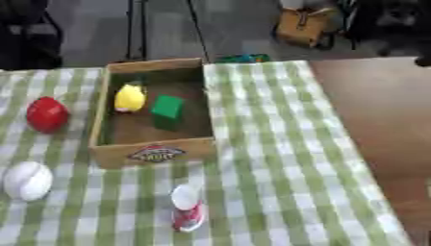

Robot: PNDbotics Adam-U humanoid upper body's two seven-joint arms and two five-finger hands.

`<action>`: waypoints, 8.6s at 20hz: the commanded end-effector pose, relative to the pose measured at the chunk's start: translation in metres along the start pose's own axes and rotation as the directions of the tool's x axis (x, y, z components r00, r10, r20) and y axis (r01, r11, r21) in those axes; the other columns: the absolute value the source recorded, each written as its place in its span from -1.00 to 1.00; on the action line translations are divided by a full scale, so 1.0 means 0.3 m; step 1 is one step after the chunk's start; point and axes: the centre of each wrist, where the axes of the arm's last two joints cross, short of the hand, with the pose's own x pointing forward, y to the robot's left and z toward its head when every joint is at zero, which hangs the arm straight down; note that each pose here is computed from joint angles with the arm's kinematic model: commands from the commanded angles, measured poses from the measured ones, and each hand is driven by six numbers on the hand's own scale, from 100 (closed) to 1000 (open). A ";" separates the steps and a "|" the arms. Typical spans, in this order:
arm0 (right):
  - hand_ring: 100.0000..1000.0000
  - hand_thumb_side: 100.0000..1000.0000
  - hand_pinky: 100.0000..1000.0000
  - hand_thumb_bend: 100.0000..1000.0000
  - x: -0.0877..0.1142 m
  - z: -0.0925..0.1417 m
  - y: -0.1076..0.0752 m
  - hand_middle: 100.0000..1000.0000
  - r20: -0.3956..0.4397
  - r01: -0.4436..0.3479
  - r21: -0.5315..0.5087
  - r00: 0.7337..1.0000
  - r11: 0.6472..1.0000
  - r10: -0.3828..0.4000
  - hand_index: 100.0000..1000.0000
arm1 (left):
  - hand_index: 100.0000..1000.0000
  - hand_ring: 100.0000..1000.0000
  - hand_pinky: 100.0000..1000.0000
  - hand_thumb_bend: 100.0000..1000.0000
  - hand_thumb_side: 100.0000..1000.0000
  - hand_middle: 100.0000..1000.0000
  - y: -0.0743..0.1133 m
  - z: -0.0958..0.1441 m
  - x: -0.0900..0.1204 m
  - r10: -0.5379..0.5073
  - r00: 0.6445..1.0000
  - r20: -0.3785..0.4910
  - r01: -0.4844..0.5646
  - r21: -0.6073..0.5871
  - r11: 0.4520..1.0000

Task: Pick up objects on the table and place them in the box.

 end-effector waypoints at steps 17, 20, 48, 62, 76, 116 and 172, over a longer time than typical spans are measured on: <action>0.44 1.00 0.36 -0.20 0.038 -0.175 0.007 0.50 0.126 -0.090 0.120 0.989 0.989 0.075 0.63 | 0.58 0.24 -0.21 -0.81 1.00 0.50 -0.007 -0.021 0.010 0.013 1.000 0.021 -0.013 -0.006 1.000; 0.46 1.00 0.39 -0.15 0.039 -0.275 0.041 0.52 0.220 -0.176 0.225 0.967 0.958 0.126 0.65 | 0.58 0.24 -0.21 -0.81 1.00 0.50 -0.007 -0.019 0.010 0.016 1.000 0.016 -0.016 -0.012 1.000; 0.68 0.78 0.58 0.74 -0.178 -0.443 0.452 0.63 0.500 -0.539 0.782 0.842 0.311 0.203 0.82 | 0.54 0.24 -0.23 -0.82 1.00 0.49 -0.016 -0.004 0.010 0.036 0.999 -0.022 -0.037 -0.056 0.998; 0.64 0.71 0.51 0.72 -0.169 -0.250 0.454 0.63 0.340 -0.364 0.878 0.931 0.311 0.131 0.80 | 0.51 0.23 -0.24 -0.82 1.00 0.48 -0.019 -0.008 0.010 0.030 0.999 -0.024 -0.032 -0.068 0.997; 0.44 0.92 0.38 0.50 -0.063 -0.124 0.392 0.45 0.087 -0.129 0.868 0.990 0.480 0.109 0.65 | 0.50 0.23 -0.23 -0.82 1.00 0.48 -0.020 -0.016 0.010 0.029 0.999 -0.023 -0.031 -0.069 0.997; 0.42 -0.30 0.32 0.81 -0.046 0.152 0.462 0.38 -0.183 0.079 0.902 0.961 0.425 0.210 0.55 | 0.49 0.23 -0.25 -0.83 1.00 0.48 -0.038 -0.025 0.008 0.043 0.999 -0.015 -0.044 -0.061 0.997; 0.39 0.28 0.40 0.48 -0.046 0.234 0.510 0.31 -0.246 0.196 0.815 0.969 0.545 0.020 0.37 | 0.50 0.24 -0.38 -1.00 1.00 0.48 0.194 0.013 0.063 -0.215 0.976 -0.014 0.202 -0.296 0.934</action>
